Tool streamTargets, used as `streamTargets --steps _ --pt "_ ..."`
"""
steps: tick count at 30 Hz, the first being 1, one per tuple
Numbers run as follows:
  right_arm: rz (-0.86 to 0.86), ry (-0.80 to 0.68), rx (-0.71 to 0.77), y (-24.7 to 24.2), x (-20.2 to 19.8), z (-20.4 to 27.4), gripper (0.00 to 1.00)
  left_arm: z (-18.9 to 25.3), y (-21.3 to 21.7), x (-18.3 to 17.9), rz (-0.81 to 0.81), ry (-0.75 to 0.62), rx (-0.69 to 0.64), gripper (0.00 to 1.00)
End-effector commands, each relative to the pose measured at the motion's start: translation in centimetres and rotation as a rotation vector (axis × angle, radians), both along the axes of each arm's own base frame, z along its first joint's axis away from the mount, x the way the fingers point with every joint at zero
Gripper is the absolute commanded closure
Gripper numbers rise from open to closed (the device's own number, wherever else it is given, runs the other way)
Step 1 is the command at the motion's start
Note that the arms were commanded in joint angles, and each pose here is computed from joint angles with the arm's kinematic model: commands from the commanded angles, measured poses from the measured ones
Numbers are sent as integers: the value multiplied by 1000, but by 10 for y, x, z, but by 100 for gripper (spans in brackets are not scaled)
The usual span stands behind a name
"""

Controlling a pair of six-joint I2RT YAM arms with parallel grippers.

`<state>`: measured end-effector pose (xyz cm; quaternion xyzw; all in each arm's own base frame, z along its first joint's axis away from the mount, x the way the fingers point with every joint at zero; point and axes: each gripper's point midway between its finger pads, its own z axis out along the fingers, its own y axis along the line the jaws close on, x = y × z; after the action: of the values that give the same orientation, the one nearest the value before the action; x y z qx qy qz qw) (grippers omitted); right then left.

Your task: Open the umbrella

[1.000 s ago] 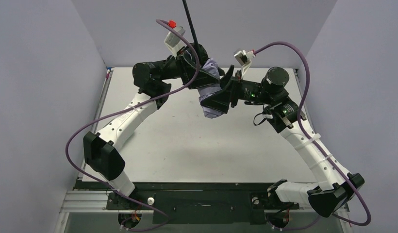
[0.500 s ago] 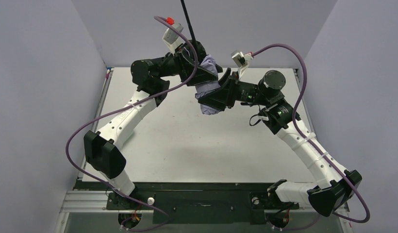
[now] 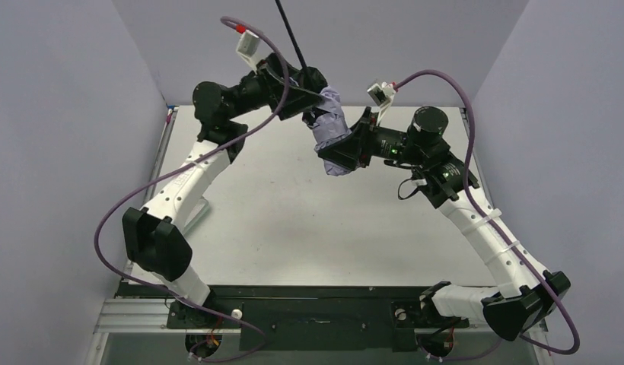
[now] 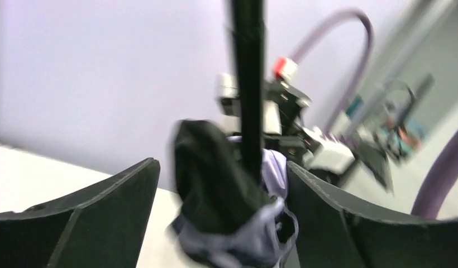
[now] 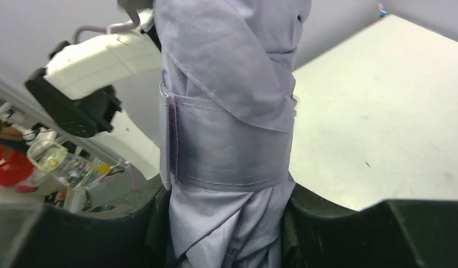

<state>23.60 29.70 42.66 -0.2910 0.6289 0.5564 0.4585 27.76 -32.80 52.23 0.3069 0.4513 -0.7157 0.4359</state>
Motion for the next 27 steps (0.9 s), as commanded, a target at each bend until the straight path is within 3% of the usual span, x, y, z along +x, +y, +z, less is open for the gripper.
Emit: streamTargets --steps 1,2,3,7,9,16,20,27 --pt "-141 -87 -34 -28 12 12 100 2 49 68 346 99 -43 13" --pt "-150 -86 -38 -30 14 10 100 -1 50 68 358 91 -29 3" --pt "-150 -88 -45 -31 14 8 100 -8 50 69 361 103 -18 0" --pt "-195 -87 -59 -34 21 3 100 -24 48 70 380 136 21 3" --pt "-257 -103 -84 -40 29 0 100 -50 45 80 446 218 105 3" --pt "-465 -124 -270 -56 55 -32 100 -65 16 65 485 237 172 3" --pt "-472 -130 -299 -54 54 -41 100 -67 -4 57 459 243 159 3" --pt "-471 -198 -334 -53 46 -38 100 -91 -28 65 561 275 269 4"
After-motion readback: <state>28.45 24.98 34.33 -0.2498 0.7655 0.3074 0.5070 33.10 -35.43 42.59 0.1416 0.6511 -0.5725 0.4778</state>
